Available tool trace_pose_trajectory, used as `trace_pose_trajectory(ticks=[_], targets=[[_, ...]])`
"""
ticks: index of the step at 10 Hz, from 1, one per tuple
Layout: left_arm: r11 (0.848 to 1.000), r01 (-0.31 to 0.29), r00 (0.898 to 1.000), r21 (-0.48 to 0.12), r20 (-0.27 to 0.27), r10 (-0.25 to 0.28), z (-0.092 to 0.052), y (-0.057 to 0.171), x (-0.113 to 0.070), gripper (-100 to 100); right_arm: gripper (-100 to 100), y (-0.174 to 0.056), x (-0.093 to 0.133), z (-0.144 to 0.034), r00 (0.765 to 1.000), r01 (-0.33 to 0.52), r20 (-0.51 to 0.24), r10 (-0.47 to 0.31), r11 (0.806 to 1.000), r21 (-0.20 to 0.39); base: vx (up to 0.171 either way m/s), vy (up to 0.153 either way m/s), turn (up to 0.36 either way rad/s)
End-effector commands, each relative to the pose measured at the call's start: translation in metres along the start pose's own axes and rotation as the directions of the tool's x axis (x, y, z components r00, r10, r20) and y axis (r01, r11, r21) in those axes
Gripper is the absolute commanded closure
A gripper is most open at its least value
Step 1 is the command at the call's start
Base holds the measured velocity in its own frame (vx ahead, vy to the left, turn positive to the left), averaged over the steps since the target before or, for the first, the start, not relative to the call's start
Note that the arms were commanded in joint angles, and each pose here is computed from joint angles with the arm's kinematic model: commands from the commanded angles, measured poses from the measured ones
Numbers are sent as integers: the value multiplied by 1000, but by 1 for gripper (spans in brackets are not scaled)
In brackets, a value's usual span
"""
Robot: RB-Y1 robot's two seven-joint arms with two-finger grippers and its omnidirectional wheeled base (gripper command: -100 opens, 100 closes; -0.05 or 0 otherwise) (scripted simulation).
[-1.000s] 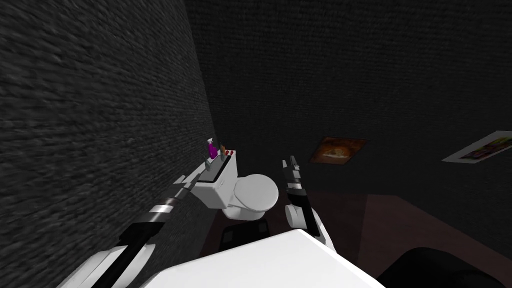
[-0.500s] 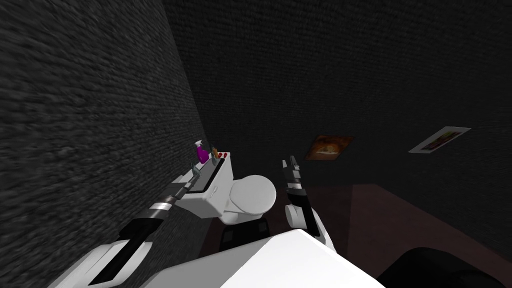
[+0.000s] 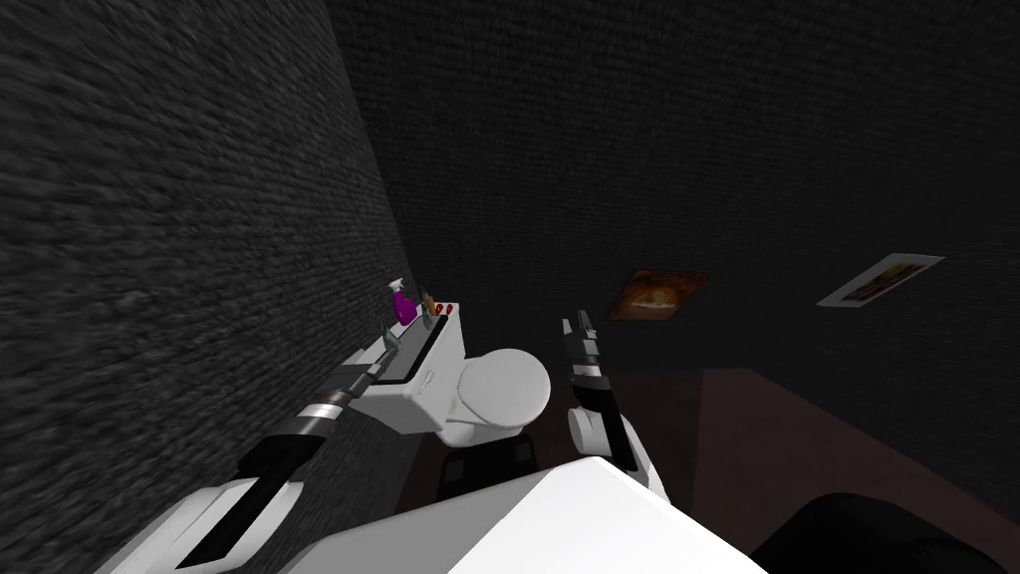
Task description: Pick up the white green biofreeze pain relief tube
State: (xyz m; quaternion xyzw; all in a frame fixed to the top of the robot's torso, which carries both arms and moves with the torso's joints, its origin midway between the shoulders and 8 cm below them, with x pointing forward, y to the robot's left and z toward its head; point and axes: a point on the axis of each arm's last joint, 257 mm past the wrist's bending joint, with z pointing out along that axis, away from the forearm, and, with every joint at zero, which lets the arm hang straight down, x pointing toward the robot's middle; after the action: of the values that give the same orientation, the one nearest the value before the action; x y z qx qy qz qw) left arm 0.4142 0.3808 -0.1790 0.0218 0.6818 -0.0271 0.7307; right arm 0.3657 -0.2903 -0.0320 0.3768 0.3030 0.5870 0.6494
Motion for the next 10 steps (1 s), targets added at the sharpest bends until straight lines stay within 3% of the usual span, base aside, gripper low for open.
trace_pose_trajectory(ticks=[1,6,7,10], targets=[[1000,0,1000,0,0,0,0,0,0,-100,0,0,0,0,1000,0,0,0,1000,0,-1,-4,12],[1000,12,1000,-9,19,-12,-5,17,-11,-100,0,0,0,0,1000,0,0,0,1000,0,-39,-46,71],[1000,17,1000,-14,0,-17,0,9,0,-100,0,0,0,0,1000,0,0,0,1000,0,-29,-24,-220],[1000,6,1000,-10,0,-6,1,6,0,-100,0,0,0,0,1000,0,0,0,1000,0,79,48,-100]])
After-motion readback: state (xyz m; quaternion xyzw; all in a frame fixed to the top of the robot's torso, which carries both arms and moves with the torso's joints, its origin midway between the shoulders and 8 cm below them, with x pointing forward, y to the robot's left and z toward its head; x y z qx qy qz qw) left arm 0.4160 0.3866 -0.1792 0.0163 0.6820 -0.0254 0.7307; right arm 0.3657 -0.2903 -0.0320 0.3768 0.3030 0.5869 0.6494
